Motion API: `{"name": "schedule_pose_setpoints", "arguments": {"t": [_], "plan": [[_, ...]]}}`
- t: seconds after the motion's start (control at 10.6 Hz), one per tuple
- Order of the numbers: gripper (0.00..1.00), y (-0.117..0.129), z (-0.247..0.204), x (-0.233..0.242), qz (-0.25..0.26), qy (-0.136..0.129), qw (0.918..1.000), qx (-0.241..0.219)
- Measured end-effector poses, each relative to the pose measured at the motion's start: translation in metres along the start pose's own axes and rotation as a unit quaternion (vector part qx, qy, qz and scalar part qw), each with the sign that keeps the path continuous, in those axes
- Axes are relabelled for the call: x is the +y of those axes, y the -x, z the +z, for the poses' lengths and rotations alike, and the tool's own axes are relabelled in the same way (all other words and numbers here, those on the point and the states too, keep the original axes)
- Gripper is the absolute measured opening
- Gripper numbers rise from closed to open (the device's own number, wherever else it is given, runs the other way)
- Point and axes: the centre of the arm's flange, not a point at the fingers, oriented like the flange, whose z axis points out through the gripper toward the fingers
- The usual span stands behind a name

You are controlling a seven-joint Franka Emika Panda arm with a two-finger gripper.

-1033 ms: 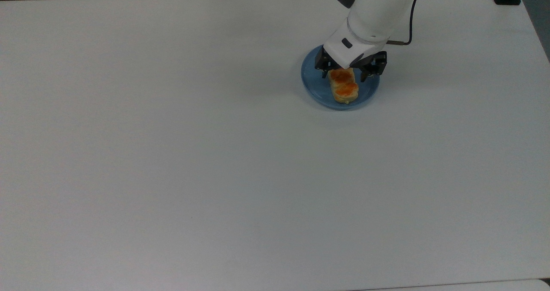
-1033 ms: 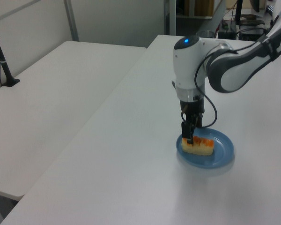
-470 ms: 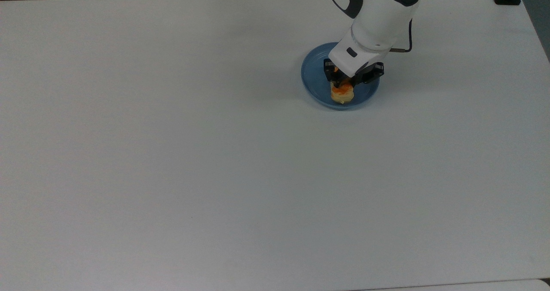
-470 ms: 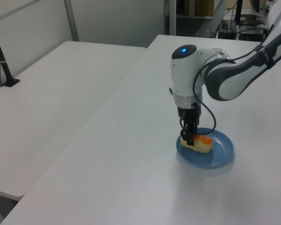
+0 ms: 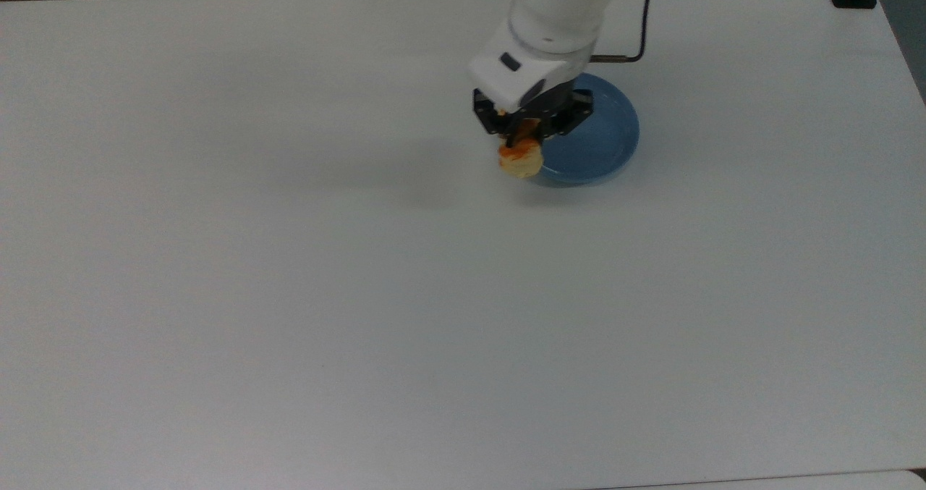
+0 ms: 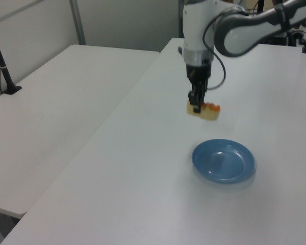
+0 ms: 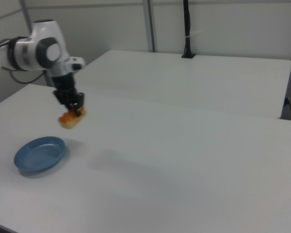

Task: Put the bread on the table
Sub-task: 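Lift the bread roll off the plate and carry it beside the plate, then lower the bread roll onto the table and release it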

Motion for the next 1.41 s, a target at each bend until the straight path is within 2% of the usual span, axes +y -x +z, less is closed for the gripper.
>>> {"name": "schedule_pose_setpoints", "arguments": {"t": [0.09, 0.28, 0.66, 0.75, 0.85, 1.13, 1.22, 1.41], "plan": [[0.36, -0.016, -0.001, 0.034, 0.008, -0.002, 1.0, 0.005], [0.37, -0.045, 0.022, 0.064, 0.019, -0.002, 0.9998, 0.002], [0.41, -0.077, 0.122, 0.07, 0.016, 0.014, 0.9998, 0.003], [0.44, -0.082, 0.134, 0.074, 0.019, 0.015, 0.9997, 0.007], [0.5, -0.084, 0.135, 0.074, 0.02, 0.015, 0.9996, 0.01], [0.95, -0.088, 0.121, 0.071, 0.018, 0.013, 0.9995, 0.023], [1.0, -0.088, 0.107, 0.068, 0.016, 0.012, 0.9993, 0.032], [1.0, -0.071, 0.053, 0.072, 0.02, 0.018, 0.9995, 0.019]]}}
